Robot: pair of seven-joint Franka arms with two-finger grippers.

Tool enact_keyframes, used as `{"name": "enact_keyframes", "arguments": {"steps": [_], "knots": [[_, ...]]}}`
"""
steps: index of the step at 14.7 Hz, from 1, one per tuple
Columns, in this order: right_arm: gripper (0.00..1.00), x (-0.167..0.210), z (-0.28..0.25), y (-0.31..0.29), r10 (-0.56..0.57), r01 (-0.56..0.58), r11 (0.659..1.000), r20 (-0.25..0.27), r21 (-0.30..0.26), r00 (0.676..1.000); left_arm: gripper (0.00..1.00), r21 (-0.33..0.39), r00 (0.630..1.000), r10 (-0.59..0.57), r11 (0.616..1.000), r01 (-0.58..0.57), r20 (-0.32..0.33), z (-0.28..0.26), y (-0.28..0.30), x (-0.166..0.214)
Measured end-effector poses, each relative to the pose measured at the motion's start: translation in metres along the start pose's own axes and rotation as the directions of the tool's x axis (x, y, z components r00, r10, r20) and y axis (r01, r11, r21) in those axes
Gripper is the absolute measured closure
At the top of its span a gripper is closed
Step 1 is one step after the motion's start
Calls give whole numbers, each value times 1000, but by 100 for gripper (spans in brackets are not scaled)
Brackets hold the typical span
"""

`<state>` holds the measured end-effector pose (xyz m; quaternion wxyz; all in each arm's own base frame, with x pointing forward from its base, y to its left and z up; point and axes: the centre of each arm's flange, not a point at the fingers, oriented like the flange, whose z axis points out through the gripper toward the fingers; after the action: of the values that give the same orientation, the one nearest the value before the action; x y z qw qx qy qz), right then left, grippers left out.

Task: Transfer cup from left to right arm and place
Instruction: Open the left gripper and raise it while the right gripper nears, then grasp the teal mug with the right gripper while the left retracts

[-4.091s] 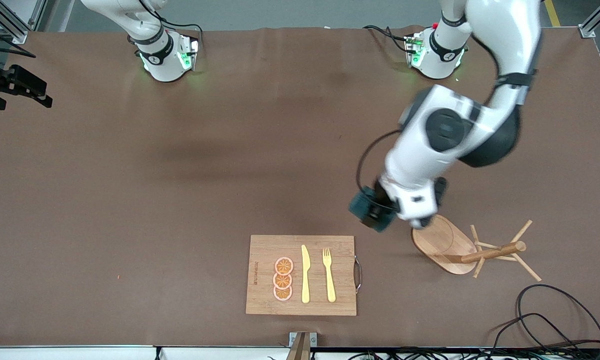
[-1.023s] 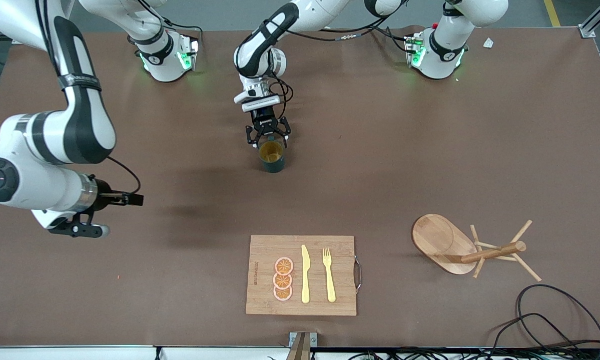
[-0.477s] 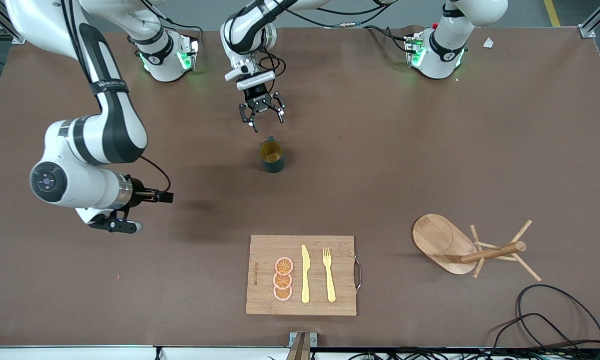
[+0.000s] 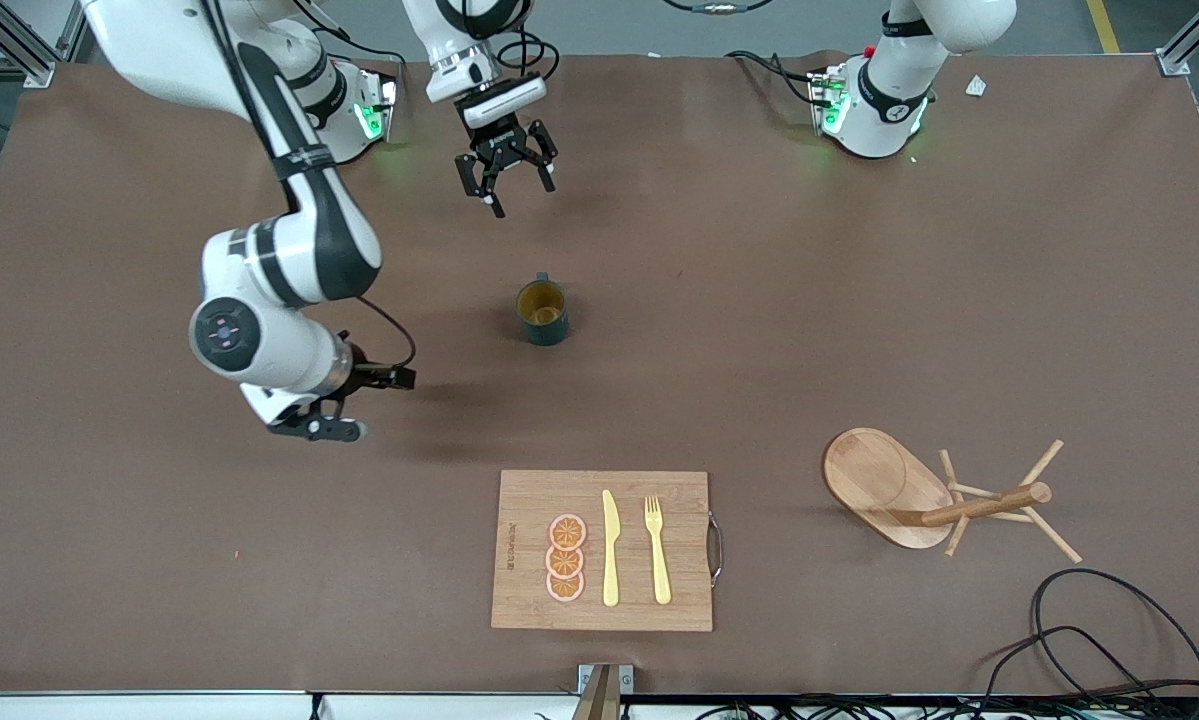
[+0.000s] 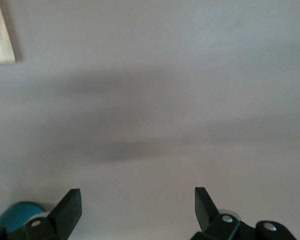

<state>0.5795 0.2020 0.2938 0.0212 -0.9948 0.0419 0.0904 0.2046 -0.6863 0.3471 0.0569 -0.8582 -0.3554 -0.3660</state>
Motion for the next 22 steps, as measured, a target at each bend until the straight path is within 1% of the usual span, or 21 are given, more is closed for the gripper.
{"name": "enact_keyframes", "arguments": {"steps": [2,5,6,9,12,14,16,18,19,20,22], "knots": [[0,-16,13,-16,-2,1,1000,12,15,1000,0,58,1000,-5,998,4,26,9,10,43],[0,-39,21,-44,29,-29,999,-3,34,1000,0,119,999,8,993,-13,45,32,18,107],[0,-49,23,-54,41,-40,999,-10,34,999,0,139,998,14,990,-23,65,38,20,131],[0,-79,30,-90,61,-60,998,-31,35,998,0,189,987,29,980,-59,156,56,28,210],[0,-104,41,-118,68,-64,997,-72,51,995,0,250,973,5,966,-64,229,98,33,275],[0,-120,53,-133,51,-45,997,-102,61,994,0,280,958,20,955,-103,285,133,32,319],[0,-135,63,-144,37,-27,997,-134,75,990,0,303,935,22,943,-137,354,175,25,377],[2,-145,71,-150,24,-10,996,-157,84,987,0,300,905,41,936,-183,424,217,9,443],[2,-148,74,-152,17,-3,996,-161,85,987,0,280,883,59,937,-210,466,234,-1,472],[10,-151,76,-154,9,4,997,-162,83,987,0,254,861,69,941,-224,504,247,-10,500],[30,-156,78,-157,-4,17,997,-164,81,987,0,199,821,80,953,-230,565,267,-30,556]]}}
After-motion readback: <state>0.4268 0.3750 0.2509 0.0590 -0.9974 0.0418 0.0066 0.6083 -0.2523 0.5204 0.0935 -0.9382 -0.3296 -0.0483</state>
